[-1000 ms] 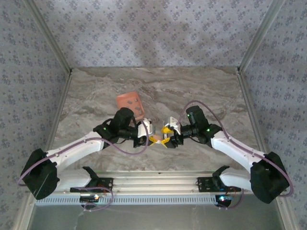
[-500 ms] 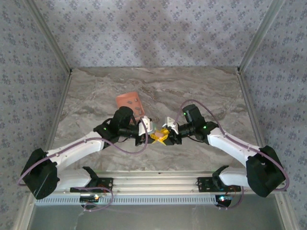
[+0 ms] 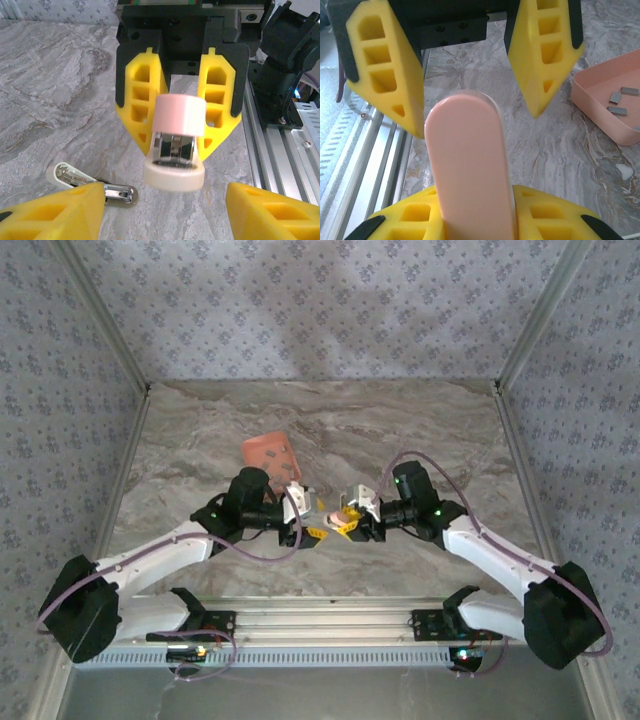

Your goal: Load the staples into the stapler

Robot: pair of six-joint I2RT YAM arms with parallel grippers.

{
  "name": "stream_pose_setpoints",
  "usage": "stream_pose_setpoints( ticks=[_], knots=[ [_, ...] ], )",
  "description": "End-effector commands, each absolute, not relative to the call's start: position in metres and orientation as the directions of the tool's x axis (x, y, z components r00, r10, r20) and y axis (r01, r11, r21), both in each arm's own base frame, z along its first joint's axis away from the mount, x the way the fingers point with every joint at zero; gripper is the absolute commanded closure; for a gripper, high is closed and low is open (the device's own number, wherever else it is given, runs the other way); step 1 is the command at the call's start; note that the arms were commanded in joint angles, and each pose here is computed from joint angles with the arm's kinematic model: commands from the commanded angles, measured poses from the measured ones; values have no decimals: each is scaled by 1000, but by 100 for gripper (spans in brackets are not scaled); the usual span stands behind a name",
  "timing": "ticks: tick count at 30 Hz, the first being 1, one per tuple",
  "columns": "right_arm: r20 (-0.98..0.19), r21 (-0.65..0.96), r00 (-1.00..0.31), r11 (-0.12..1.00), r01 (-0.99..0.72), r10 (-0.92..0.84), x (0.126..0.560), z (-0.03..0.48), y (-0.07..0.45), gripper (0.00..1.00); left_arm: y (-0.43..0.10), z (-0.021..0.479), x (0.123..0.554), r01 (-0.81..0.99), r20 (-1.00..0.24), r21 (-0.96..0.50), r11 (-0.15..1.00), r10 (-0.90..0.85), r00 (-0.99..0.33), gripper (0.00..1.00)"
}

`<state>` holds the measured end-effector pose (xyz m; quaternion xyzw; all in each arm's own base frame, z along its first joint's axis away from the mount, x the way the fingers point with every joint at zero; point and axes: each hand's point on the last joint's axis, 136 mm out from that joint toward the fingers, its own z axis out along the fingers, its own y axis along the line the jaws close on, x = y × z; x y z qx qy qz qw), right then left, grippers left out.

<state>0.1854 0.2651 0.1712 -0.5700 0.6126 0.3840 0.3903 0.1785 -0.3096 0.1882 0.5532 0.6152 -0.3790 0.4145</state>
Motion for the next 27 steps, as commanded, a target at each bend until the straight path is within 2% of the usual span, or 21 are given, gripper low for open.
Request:
stream_pose_setpoints(
  ticks=[1, 14, 20, 27],
  knots=[
    [-928, -52, 25, 61, -997, -372, 187, 180, 262, 94, -307, 195, 176, 996, -939, 4, 88, 344, -26, 35],
    [-932, -59, 45, 27, -998, -360, 182, 184, 264, 94, -321, 201, 172, 1000, -952, -24, 6, 305, -25, 38],
    [-927, -38, 34, 3, -999, -373, 179, 180, 267, 93, -325, 210, 175, 1000, -966, -11, 12, 257, -14, 43],
    [-927, -39, 37, -1, -999, -374, 180, 181, 269, 93, -328, 211, 170, 999, -968, -15, -34, 252, -6, 51]
  ],
)
